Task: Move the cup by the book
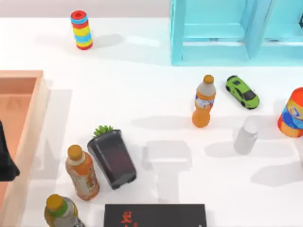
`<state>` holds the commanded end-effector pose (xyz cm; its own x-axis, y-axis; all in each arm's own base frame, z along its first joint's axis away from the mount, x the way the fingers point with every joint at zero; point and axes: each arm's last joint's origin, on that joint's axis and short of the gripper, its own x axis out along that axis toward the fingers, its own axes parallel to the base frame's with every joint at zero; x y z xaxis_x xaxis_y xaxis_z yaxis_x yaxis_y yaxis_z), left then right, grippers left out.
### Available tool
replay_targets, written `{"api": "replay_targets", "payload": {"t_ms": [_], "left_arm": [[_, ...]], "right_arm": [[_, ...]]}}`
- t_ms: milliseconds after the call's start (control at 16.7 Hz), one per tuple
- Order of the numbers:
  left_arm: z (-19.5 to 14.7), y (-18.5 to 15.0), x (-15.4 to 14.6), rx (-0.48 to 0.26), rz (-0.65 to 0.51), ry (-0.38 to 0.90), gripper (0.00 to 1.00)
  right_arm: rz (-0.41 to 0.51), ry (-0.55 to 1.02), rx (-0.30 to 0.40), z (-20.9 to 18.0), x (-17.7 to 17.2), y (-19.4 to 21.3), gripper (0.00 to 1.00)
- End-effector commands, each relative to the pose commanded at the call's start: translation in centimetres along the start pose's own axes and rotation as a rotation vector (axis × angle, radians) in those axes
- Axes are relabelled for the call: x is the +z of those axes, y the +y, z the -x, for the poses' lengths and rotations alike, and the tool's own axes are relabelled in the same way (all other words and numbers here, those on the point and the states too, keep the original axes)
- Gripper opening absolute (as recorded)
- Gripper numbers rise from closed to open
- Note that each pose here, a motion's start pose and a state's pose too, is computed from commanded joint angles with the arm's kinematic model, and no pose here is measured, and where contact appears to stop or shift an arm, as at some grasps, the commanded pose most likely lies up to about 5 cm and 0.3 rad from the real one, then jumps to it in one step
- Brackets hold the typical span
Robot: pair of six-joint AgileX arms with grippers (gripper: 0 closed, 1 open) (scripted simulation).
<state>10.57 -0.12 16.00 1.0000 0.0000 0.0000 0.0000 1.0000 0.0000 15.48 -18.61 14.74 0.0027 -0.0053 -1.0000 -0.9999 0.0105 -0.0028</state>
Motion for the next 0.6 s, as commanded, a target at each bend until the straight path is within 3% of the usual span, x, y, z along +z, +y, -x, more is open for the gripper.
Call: {"api": "replay_targets", "payload": {"t_ms": [360,600], "left_arm": [[0.0,0.0,0.0,0.0,0.0,0.0,1.0],[0.0,0.0,0.0,0.0,0.0,0.0,1.0]], "right_arm": [[0.001,-0.006,0.005,-0.82,0.16,0.16,1.0],[0.001,-0.006,0.005,-0.82,0.16,0.16,0.7]]}}
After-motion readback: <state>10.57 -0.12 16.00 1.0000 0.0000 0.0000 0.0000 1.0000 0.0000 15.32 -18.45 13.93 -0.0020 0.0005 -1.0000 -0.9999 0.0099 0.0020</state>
